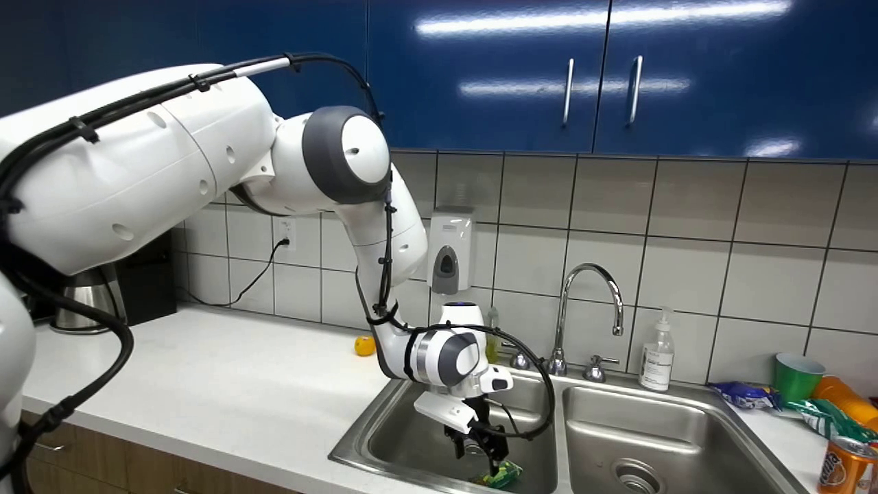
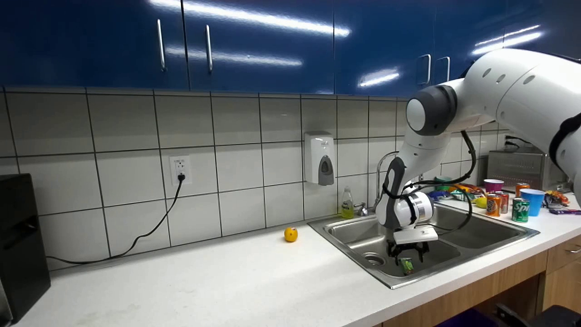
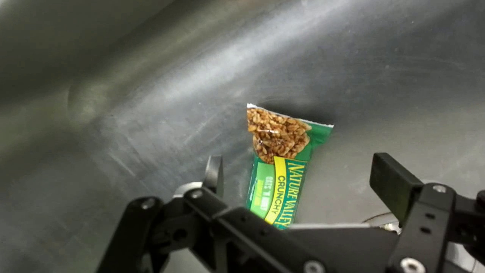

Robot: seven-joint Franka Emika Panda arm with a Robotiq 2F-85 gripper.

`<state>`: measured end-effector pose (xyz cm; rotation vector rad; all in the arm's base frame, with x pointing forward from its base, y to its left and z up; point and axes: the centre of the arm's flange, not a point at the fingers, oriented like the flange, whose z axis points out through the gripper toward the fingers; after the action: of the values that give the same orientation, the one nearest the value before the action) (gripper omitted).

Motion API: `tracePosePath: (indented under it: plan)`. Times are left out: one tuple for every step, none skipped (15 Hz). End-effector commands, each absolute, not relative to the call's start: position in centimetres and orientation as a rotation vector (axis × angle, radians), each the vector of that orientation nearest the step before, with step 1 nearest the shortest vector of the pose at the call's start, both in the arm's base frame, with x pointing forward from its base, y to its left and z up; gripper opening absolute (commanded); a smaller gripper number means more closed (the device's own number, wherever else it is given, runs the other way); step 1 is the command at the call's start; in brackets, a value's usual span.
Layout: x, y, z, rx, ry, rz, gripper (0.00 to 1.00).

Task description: Move the green object, currently in the sink, to the left counter

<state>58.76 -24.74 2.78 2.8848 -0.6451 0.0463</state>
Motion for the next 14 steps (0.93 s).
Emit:
tracePosePath:
  plan:
    - [60.2,-26.2,2.1,2.89,-0.676,0.029,1.0]
    - [60.3,-26.4,1.9,2.889,-0.681,0.026,1.0]
    - [60.4,-26.6,1.7,2.886,-0.685,0.024,1.0]
    - [60.6,-26.8,1.5,2.886,-0.686,0.02,1.0]
    - [60.7,-26.9,1.3,2.885,-0.689,0.018,1.0]
    - [60.8,-27.1,1.2,2.885,-0.691,0.015,1.0]
    - [60.9,-27.2,1.1,2.884,-0.693,0.016,1.0]
    - [61.0,-27.4,0.9,2.883,-0.694,0.014,1.0]
    - [61.2,-27.5,0.8,2.883,-0.696,0.013,1.0]
    - [61.3,-27.7,0.6,2.884,-0.699,0.011,1.0]
    - [61.4,-27.8,0.4,2.884,-0.701,0.007,1.0]
    - [61.5,-27.9,0.3,2.884,-0.702,0.003,1.0]
    - [61.6,-28.1,0.1,2.884,-0.704,0.001,1.0]
    - [61.8,-28.2,-0.1,2.884,-0.706,-0.003,1.0]
